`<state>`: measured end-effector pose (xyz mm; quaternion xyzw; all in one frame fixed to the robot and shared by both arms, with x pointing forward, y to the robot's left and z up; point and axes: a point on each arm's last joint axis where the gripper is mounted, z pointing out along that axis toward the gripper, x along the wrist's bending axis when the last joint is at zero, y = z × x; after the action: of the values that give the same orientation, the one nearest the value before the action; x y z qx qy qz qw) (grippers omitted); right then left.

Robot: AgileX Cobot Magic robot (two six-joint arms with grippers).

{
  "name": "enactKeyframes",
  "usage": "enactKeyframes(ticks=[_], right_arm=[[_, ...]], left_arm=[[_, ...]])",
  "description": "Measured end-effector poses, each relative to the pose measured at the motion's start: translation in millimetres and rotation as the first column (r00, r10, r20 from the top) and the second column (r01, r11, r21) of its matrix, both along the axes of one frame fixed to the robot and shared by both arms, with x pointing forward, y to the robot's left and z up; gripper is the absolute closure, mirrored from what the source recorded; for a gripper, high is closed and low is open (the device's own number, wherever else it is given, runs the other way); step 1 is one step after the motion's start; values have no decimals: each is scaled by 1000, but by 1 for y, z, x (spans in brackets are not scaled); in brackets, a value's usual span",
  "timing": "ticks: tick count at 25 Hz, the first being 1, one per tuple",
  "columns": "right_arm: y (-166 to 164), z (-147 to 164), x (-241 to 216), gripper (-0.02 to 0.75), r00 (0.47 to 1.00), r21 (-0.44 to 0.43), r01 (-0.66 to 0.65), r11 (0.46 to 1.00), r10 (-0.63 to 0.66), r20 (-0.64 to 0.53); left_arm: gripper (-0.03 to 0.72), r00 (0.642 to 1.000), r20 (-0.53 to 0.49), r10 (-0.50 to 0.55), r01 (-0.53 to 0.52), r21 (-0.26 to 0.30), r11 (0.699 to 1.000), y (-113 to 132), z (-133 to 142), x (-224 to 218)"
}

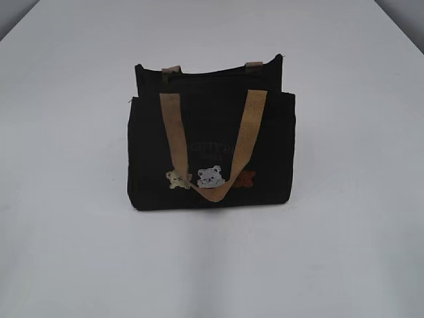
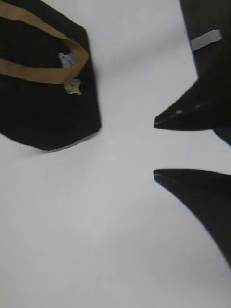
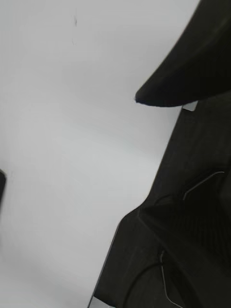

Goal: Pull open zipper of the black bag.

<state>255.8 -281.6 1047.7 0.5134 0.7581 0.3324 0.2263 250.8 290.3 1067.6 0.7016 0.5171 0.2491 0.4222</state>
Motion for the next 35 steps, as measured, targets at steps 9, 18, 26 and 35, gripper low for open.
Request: enactKeyframes(ticks=[9,18,26,35], right_arm=[[-5,-2,-26,277,975,44,10,999,-20,221],[-5,-2,-26,307,974,50,9,999,-20,226],[-4,-1,-25,307,969,52,84,995,-94,227],[-4,-1,-25,307,969,53,84,995,-94,228]], left_arm=[[477,994,111,21,-21,-6,1000,10,-8,-21],[477,993,116,39,-39,-8,999,10,-8,-22],[477,956,115,269,-270,-8,963,8,-8,-22],[480,952,115,285,-286,-8,958,8,-8,-22]])
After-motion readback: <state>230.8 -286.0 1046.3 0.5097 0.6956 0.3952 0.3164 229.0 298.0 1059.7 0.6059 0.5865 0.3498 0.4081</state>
